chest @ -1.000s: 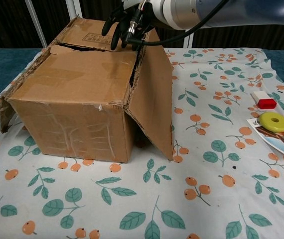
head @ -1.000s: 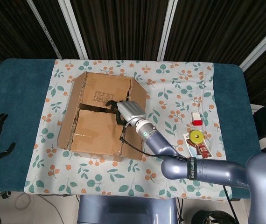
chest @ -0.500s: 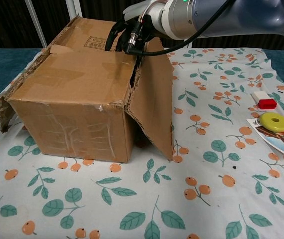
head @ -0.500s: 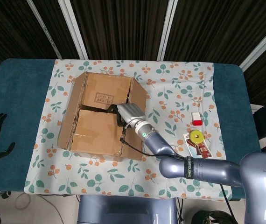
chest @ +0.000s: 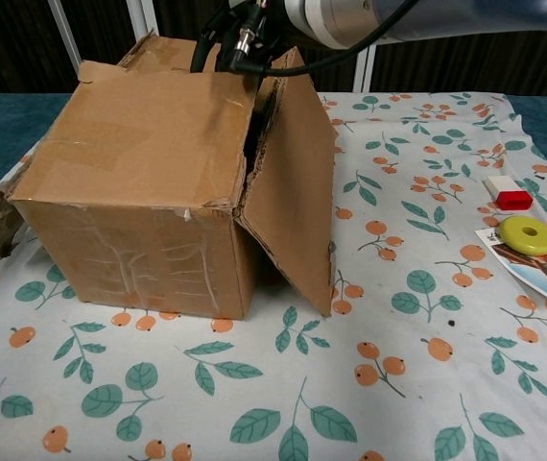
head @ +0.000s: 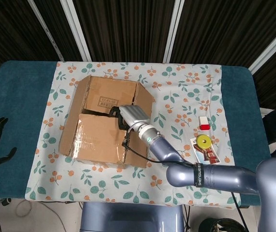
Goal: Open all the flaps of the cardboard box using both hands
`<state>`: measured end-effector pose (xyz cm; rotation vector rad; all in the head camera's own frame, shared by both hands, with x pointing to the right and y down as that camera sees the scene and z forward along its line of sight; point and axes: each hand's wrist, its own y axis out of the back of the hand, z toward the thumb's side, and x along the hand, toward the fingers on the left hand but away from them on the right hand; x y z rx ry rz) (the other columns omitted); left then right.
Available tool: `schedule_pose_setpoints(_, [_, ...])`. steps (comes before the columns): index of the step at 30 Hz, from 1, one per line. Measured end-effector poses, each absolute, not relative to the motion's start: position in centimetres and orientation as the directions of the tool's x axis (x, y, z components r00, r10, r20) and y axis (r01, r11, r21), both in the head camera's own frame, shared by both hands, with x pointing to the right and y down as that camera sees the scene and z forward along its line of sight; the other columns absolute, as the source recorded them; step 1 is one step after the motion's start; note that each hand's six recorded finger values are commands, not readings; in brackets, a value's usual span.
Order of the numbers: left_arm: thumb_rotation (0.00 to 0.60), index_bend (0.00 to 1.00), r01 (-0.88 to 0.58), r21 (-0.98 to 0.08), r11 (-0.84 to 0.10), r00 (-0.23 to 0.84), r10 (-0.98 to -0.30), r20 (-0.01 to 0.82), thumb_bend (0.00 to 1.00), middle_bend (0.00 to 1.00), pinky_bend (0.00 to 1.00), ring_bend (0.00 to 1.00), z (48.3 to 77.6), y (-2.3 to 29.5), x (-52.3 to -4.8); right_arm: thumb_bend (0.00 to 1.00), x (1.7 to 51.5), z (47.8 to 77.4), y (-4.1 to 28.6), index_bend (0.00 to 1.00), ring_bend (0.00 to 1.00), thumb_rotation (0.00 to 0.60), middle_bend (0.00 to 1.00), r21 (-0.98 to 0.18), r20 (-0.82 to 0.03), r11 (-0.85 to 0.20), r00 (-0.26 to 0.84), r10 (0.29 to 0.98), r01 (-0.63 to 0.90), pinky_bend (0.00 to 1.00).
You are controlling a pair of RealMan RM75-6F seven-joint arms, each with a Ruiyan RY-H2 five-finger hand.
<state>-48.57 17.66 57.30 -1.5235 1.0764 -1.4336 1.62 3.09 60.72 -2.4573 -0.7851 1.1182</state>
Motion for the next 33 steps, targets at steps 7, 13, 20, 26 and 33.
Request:
schedule_pose_setpoints(7, [0.600,0.05,-0.073,-0.937,-0.343,0.014,-0.939,0.343,0.24,0.06,0.04,0.00,57.3,17.6,-48.5,1.00,1.1,58.7,3.0,0.38,0.52,0.600,0.52,-0.378,-0.601,-0.817,0.556,0.574,0.436,0.39])
schedule_pose_setpoints(13, [0.600,0.05,-0.073,-0.938,-0.339,0.015,-0.941,0.339,0.24,0.06,0.03,0.00,57.3,17.7,-48.5,1.00,0.7,57.1,2.7,0.36,0.52,0.600,0.52,-0.298,-0.606,-0.817,0.563,0.562,0.494,0.39])
schedule_pose_setpoints(20, [0.600,0.05,-0.073,-0.938,-0.338,0.018,-0.941,0.337,0.24,0.06,0.04,0.00,57.3,17.7,-48.4,1.00,0.5,55.8,2.4,0.33,0.52,0.600,0.52,-0.248,-0.602,-0.810,0.571,0.558,0.531,0.39])
schedule_pose_setpoints(26, [0.600,0.05,-0.072,-0.938,-0.338,0.019,-0.941,0.337,0.24,0.06,0.04,0.00,57.4,17.7,-48.4,1.00,0.4,54.7,2.8,0.32,0.52,0.600,0.52,-0.150,-0.616,-0.811,0.588,0.524,0.566,0.42])
schedule_pose_setpoints(33, [0.600,0.05,-0.073,-0.940,-0.335,0.021,-0.942,0.334,0.24,0.06,0.03,0.00,57.3,17.6,-48.3,1.00,0.3,53.0,3.8,0.31,0.52,0.600,0.52,-0.062,-0.636,-0.831,0.620,0.460,0.552,0.42])
